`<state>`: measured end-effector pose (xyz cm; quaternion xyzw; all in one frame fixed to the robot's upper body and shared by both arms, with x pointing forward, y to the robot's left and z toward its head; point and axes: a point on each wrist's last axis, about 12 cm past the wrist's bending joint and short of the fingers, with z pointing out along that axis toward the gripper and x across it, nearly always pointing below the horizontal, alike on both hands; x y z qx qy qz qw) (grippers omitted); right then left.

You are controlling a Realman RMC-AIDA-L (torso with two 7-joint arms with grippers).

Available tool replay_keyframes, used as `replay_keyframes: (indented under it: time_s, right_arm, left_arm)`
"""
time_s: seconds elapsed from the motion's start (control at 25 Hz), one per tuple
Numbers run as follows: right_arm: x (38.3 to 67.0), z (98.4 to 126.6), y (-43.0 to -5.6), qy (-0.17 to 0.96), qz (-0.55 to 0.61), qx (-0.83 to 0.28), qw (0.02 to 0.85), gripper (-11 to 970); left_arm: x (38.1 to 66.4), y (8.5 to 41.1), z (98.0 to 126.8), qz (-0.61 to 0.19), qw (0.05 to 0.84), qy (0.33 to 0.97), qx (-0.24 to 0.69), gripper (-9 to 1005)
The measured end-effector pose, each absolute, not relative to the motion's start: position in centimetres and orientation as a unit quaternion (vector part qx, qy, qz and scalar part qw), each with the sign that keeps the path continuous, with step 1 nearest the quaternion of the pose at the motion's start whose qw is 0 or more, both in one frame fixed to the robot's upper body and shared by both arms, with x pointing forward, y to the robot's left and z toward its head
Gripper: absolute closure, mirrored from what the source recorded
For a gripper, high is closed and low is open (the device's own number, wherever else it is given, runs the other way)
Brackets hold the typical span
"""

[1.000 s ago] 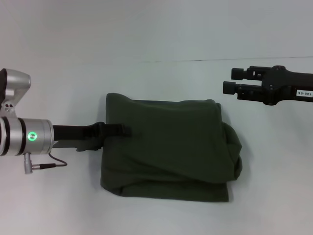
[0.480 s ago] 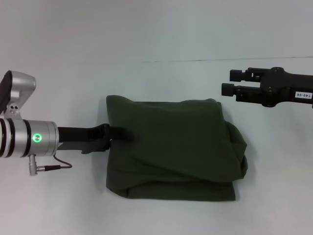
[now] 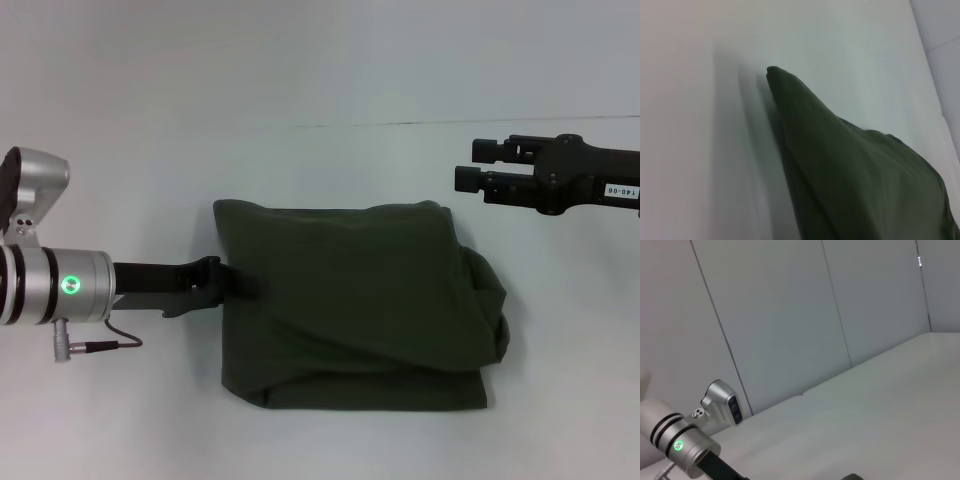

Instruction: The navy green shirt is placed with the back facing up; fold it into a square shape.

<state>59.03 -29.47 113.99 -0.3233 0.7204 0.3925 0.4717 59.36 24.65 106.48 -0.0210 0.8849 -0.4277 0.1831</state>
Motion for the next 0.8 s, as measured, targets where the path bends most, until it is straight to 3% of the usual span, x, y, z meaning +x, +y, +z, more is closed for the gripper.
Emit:
replay_keyframes:
  time_s: [0.08, 0.32, 0.8]
  right_arm:
    - [59.1, 114.0, -29.4, 0.720, 0.392, -0.323, 0.472, 289]
    - [59.2, 114.1, -29.4, 0.720, 0.393, -0.322, 0.473, 288]
    - [59.6, 114.0, -29.0, 0.725, 0.387, -0.318, 0.472, 286]
  left_arm:
    - [59.3, 24.8, 106.5, -0.428, 0.182, 0.885, -0.019, 778]
    - [59.0, 27.2, 107.0, -0.424, 0.183, 0.886, -0.026, 894]
    - [57.9, 31.3, 107.8, -0.428, 0.178, 0.885, -0.044, 884]
